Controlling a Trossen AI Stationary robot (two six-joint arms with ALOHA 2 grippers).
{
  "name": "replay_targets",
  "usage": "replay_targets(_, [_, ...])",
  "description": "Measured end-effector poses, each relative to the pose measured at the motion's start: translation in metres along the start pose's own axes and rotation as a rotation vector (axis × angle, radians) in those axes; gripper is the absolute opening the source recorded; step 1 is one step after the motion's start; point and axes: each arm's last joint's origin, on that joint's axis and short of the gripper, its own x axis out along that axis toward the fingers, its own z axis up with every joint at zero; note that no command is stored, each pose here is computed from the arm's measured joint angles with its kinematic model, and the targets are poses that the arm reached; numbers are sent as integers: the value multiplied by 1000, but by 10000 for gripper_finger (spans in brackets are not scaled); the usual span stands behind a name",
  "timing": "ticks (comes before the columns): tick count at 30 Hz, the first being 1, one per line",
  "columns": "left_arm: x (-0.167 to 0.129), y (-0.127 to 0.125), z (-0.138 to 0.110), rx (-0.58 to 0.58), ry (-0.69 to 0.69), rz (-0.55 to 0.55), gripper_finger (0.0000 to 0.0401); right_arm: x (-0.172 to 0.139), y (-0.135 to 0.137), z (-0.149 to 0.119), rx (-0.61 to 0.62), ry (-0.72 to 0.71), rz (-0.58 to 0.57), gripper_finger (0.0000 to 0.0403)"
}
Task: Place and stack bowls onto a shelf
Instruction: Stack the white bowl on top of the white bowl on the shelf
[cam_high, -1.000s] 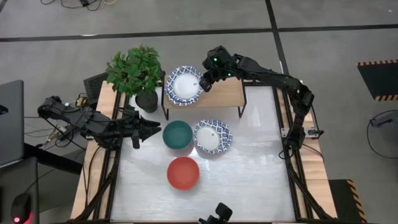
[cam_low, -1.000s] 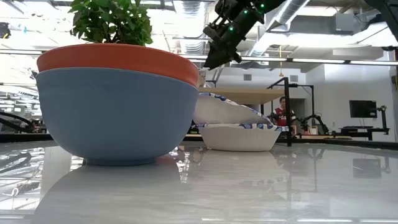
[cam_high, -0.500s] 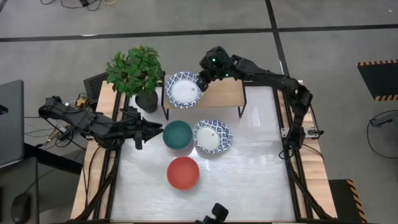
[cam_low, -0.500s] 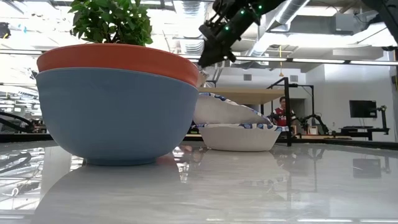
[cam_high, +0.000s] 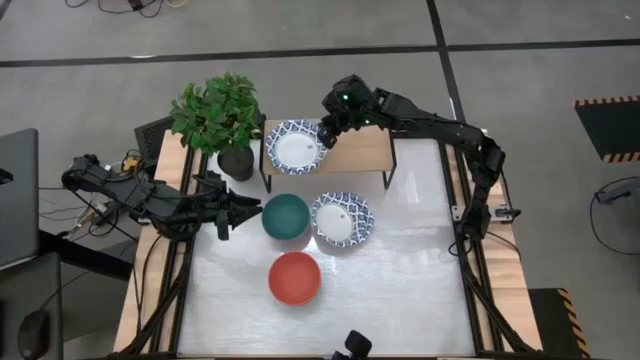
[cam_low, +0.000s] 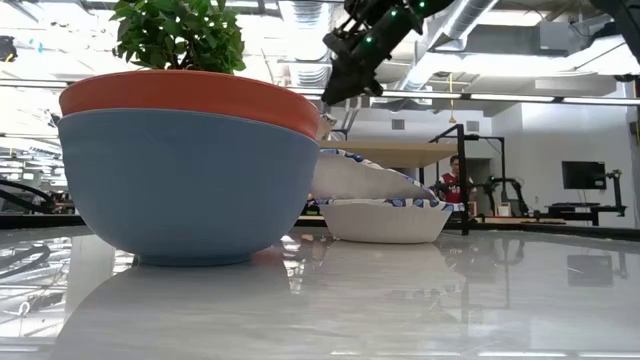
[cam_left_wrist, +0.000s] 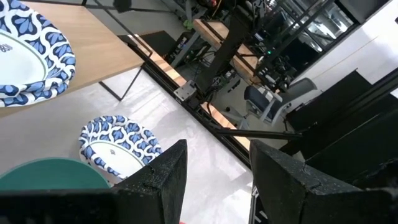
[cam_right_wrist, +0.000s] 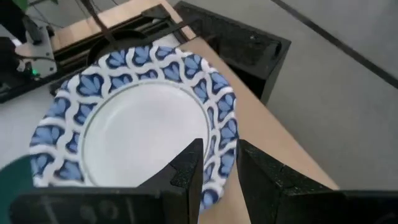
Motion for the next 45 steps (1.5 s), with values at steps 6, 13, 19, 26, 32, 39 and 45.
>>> replay_targets(6, [0, 2, -3, 18, 33, 7, 158, -8, 10, -15, -15, 165, 57, 120])
replay_targets(13, [0, 4, -4, 6, 50, 26, 158, -30, 27, -14, -52, 158, 94, 120])
replay_targets(19, [0, 4, -5, 46, 64, 18, 158, -56, 36, 1, -58, 11, 124, 120])
replay_targets(26, [0, 4, -6, 49, 78, 9, 158, -96, 39, 10, -40, -96, 162, 120])
replay_targets(32, [3, 5, -11, 50, 125, -1, 158, -134, 40, -5, -14, 17, 164, 120])
replay_targets(39, [15, 12, -32, 55, 211, 41, 158, -166, 53, -26, 18, 149, 186, 120])
replay_targets(45, [26, 8, -43, 18, 285, 11, 158, -179, 78, -40, -34, 218, 195, 120])
